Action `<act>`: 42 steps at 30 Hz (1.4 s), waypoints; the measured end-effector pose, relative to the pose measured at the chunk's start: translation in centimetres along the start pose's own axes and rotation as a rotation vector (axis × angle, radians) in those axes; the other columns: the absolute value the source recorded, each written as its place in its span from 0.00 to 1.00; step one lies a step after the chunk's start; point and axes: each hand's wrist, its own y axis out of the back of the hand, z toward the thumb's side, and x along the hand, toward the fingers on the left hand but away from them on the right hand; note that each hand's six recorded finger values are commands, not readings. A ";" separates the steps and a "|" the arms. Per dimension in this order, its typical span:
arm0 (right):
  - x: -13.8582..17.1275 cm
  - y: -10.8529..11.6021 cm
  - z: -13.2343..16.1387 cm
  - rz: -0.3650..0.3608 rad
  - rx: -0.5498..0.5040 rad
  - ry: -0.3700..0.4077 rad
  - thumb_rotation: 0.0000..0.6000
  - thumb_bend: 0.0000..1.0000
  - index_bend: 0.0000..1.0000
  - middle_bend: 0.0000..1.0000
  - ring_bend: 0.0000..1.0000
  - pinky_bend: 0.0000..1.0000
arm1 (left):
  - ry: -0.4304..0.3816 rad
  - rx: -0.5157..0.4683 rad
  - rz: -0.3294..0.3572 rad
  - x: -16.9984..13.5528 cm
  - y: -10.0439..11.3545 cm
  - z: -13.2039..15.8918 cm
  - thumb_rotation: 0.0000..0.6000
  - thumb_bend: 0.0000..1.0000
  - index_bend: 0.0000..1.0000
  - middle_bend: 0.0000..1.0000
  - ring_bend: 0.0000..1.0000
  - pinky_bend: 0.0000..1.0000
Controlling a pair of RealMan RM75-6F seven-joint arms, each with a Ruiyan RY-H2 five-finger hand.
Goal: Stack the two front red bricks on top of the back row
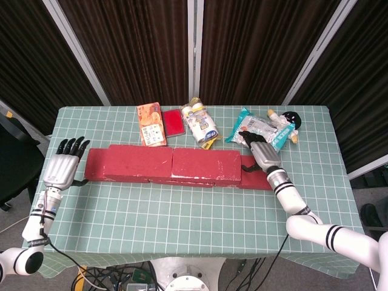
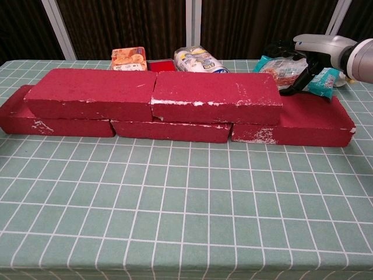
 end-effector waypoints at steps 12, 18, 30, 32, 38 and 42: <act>-0.1 -0.2 0.5 0.000 0.004 0.002 1.00 0.18 0.00 0.00 0.00 0.00 | 0.003 -0.011 -0.006 0.0 -0.2 -0.3 1.00 0.03 0.03 0.00 0.00 0.00; 0.4 0.9 0.1 -0.020 0.007 -0.004 1.00 0.18 0.00 0.00 0.00 0.00 | 0.003 -0.011 0.001 -0.2 0.0 -0.4 1.00 0.03 0.03 0.00 0.00 0.00; 4.7 5.3 0.6 -0.094 0.033 0.074 1.00 0.09 0.00 0.00 0.00 0.00 | -0.009 -0.046 0.028 -3.0 0.8 -1.1 1.00 0.02 0.03 0.00 0.00 0.00; 6.0 6.0 0.4 -0.103 0.059 0.090 1.00 0.07 0.00 0.00 0.00 0.00 | -0.018 -0.063 0.023 -4.0 0.7 -1.3 1.00 0.02 0.03 0.00 0.00 0.00; 11.8 6.7 -2.3 -0.126 0.199 0.086 1.00 0.04 0.00 0.00 0.00 0.00 | -0.056 -0.081 -0.009 -7.8 -0.2 -2.3 1.00 0.00 0.03 0.00 0.00 0.00; 16.6 5.5 -4.6 -0.139 0.257 0.054 1.00 0.04 0.00 0.00 0.00 0.00 | -0.035 -0.072 -0.004 -10.7 -0.7 -3.5 1.00 0.00 0.03 0.00 0.00 0.00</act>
